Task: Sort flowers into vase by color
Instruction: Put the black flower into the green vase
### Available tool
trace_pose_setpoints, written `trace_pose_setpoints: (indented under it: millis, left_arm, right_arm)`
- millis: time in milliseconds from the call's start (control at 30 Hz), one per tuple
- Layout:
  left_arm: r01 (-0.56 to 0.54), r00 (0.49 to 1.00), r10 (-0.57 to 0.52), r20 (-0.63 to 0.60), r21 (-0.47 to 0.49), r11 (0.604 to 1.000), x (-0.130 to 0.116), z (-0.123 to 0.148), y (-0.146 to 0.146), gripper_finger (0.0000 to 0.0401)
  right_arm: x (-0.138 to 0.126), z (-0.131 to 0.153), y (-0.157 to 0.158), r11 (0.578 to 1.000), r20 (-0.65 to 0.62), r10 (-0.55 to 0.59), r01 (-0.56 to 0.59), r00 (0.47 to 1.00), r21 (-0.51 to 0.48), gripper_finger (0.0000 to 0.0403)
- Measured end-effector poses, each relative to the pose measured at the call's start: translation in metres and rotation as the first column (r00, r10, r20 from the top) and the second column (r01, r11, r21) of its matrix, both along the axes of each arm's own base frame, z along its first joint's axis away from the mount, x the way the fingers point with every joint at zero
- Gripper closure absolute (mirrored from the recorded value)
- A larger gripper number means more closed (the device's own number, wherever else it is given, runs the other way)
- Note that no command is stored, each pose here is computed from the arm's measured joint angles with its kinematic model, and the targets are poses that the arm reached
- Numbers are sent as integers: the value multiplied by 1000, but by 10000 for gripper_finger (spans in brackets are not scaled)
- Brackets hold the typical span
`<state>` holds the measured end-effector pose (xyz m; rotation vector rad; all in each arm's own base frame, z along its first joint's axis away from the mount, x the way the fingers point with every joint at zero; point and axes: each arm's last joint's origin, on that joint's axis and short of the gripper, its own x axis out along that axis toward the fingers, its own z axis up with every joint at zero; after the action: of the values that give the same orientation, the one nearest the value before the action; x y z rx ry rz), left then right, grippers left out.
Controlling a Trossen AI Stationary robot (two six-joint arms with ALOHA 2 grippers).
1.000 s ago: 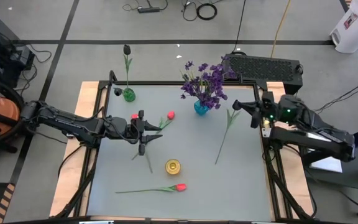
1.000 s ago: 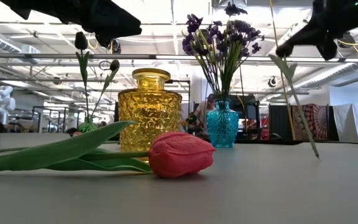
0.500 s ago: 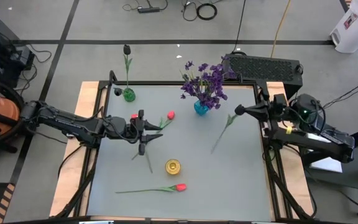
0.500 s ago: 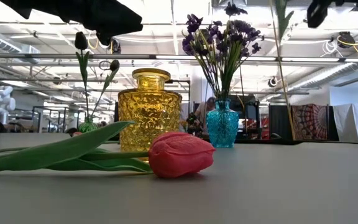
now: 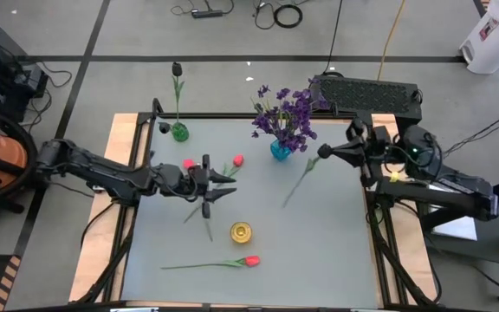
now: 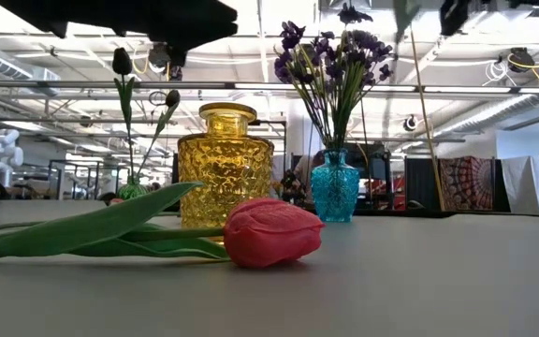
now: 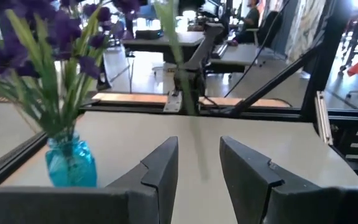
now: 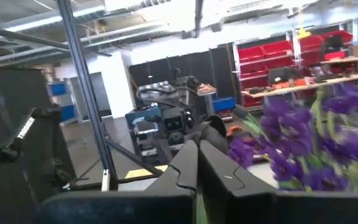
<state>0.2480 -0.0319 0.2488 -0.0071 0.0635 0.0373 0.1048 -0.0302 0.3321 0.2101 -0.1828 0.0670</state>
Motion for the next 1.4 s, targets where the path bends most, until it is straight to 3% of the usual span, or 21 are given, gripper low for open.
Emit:
trace_pose_setpoints:
  millis: [333,667,967,1400]
  left_arm:
    - [0,991,13,137,-90,996,20,-1,-1,274]
    - [4,988,15,152,-126,992,62,11,-7,274]
    - [5,990,17,142,-154,988,89,11,-11,274]
    - [11,990,15,140,-178,984,107,21,-14,274]
  right_arm:
    - [40,2,-2,991,48,116,-113,992,-68,403]
    - [74,-5,3,976,73,191,-182,979,-115,403]
    - [81,-5,10,964,111,231,-212,967,-159,403]
    - [83,-4,19,950,127,267,-238,955,-203,403]
